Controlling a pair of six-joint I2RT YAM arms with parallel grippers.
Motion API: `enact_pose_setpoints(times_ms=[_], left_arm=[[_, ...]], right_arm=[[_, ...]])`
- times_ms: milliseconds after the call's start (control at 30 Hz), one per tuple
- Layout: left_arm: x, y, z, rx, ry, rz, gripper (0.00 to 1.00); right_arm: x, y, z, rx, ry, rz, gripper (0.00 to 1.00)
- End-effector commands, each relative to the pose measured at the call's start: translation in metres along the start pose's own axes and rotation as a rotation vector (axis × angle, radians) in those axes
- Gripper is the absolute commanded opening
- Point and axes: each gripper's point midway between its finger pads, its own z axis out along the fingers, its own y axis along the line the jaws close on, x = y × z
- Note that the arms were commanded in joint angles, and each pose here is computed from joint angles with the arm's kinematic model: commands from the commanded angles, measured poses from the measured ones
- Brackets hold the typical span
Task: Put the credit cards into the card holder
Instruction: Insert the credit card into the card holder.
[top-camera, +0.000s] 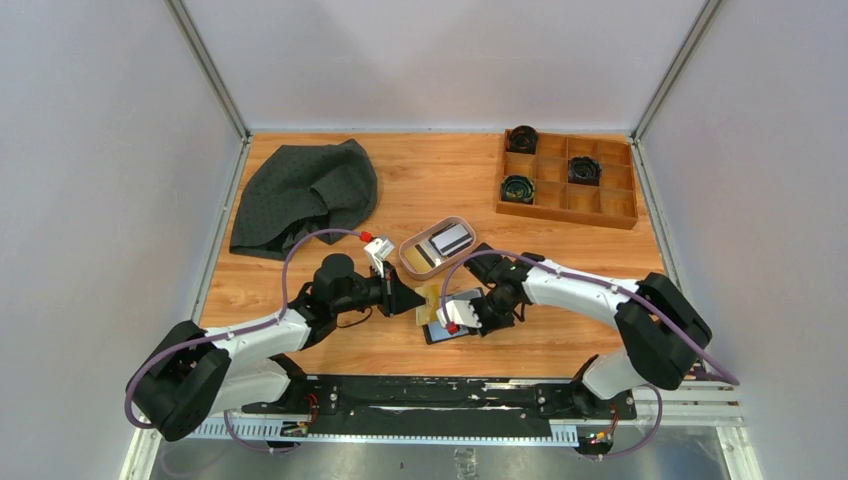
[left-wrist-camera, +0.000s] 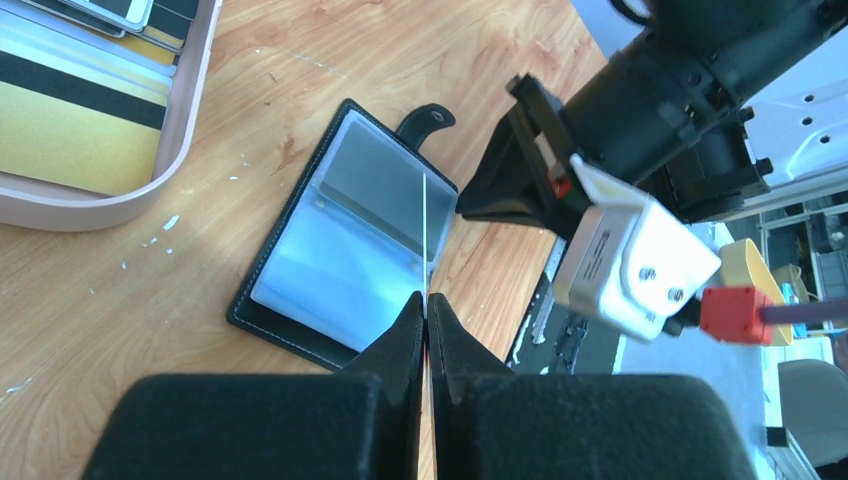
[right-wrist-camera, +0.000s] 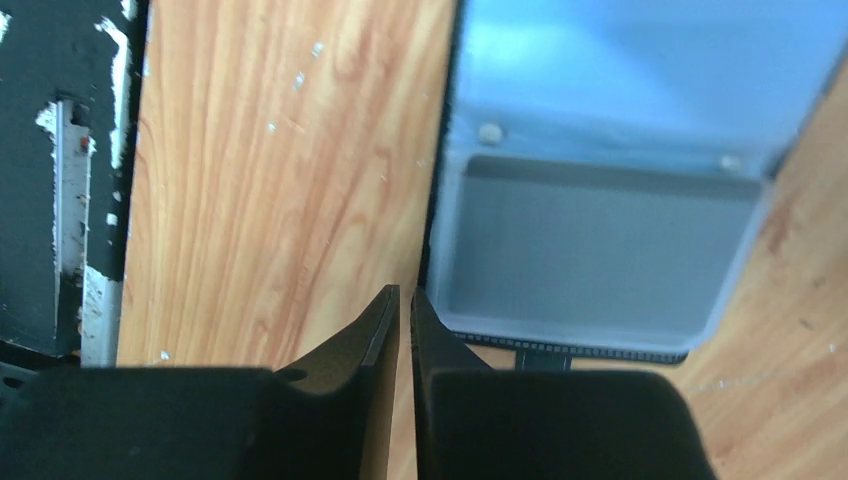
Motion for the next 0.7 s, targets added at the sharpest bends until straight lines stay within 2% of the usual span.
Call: enact_pose_setpoints(times_ms=[0, 233, 667], left_arm=[[0.001, 0.003, 0.001, -0.006, 0.008, 0.0, 0.0], [-0.006, 0.0, 0.002, -0.002, -0.045, -0.082, 0.0], [-0.006, 0.0, -0.018, 0.009, -0.242, -0.275, 0.0]], right_arm=[[0.018, 0.0, -0.014, 0.027, 0.015, 0.045, 0.12], [-0.023, 0.012, -0.035, -0.062, -0.174, 0.084, 0.17], [-0.041, -0.015, -0.08, -0.035, -0.437, 0.342, 0.17]])
